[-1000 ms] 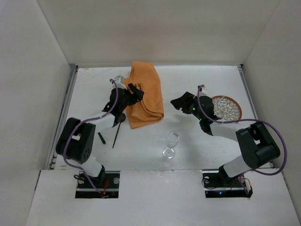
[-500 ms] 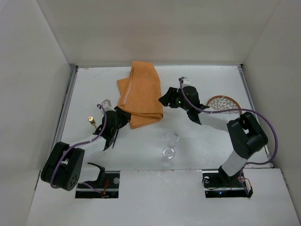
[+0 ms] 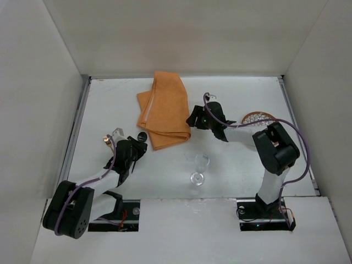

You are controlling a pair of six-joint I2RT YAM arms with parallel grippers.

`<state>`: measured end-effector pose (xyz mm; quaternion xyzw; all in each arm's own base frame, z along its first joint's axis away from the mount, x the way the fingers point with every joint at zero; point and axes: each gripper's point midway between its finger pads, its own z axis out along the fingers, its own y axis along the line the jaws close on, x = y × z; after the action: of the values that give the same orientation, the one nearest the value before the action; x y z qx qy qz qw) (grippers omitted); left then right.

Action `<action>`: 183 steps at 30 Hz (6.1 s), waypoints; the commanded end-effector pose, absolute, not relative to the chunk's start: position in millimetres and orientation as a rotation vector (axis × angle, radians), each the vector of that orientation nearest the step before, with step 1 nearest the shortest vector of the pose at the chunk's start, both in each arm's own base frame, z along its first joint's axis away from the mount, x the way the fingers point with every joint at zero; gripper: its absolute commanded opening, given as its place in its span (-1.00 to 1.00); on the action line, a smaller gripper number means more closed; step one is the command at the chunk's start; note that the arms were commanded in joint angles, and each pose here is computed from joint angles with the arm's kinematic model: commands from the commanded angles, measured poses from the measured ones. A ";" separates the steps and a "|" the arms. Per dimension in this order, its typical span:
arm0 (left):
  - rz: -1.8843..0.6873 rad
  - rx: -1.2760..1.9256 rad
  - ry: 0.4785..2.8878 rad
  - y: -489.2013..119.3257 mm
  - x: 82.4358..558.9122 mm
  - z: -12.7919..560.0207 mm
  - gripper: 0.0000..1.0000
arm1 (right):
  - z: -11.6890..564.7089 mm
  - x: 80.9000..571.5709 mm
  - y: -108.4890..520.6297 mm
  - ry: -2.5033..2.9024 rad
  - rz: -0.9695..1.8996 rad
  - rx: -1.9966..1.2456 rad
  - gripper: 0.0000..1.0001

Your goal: Set the dinner table for one person

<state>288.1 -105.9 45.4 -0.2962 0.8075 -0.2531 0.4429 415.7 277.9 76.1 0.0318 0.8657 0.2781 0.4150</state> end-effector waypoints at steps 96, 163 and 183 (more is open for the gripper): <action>-0.482 -0.370 1.761 -217.3 453.2 202.1 -0.96 | 170.3 361.6 232.6 1.854 0.926 0.160 0.56; -0.332 -0.669 2.121 -132.3 316.9 23.9 -0.54 | 60.4 351.6 120.0 2.004 0.426 0.918 -0.42; -0.284 -0.819 2.031 -103.5 371.7 34.6 -0.71 | 67.9 386.8 160.7 2.005 0.606 0.888 -0.71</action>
<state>360.5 -107.3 29.8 -0.3246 0.8255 -0.1261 0.4442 368.1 148.5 42.7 0.3562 0.8221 0.2022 0.3955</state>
